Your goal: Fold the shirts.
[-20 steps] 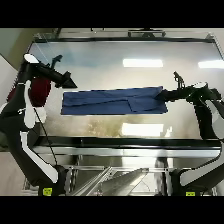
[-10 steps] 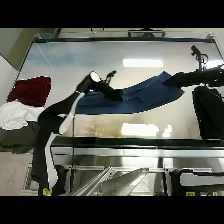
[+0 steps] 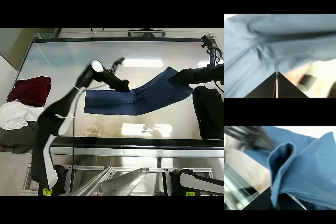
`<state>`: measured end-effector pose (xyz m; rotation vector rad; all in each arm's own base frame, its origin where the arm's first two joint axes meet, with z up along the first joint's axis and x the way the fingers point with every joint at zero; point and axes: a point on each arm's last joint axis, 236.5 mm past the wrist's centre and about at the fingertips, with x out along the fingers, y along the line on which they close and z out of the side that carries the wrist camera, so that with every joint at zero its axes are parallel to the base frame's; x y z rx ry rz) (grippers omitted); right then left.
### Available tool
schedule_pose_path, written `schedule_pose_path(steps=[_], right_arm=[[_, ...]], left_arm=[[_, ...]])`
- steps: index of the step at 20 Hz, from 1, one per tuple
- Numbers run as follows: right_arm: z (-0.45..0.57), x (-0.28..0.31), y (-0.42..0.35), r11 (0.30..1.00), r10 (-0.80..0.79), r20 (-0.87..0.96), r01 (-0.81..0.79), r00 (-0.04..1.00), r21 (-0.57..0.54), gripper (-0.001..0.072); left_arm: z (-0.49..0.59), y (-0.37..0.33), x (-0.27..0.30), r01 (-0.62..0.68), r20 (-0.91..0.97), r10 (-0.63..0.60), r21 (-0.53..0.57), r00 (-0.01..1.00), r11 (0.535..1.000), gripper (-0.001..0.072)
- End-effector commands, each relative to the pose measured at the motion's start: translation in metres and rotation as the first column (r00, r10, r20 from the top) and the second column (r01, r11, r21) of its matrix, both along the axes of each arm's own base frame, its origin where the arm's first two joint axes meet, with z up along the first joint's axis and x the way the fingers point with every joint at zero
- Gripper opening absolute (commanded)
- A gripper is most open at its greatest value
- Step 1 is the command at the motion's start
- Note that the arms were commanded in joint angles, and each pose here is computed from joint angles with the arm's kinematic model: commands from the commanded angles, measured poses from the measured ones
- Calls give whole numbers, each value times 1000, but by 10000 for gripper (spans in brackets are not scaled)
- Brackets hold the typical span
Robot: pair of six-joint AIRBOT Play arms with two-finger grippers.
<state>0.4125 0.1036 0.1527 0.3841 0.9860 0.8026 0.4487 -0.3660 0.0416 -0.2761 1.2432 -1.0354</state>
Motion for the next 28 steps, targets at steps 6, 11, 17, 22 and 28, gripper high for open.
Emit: schedule_pose_path(steps=[6,11,17,22,28], right_arm=[[-41,31,243,991,67,139,-82,988,108,46],[-192,-34,373,986,168,-9,-168,986,24,367],[-157,4,229,981,193,-168,-195,967,4,385],[-148,59,68,995,-97,-254,87,962,-53,535],[-217,43,56,993,-112,-398,86,911,-82,534]], left_arm=[[264,184,-23,-153,298,270,-364,916,919,8],[254,218,-45,-234,272,339,-353,901,906,8],[231,224,-56,-258,232,348,-344,908,903,8],[219,222,-58,-261,192,342,-353,920,899,8],[219,222,-59,-255,194,336,-351,922,901,8]])
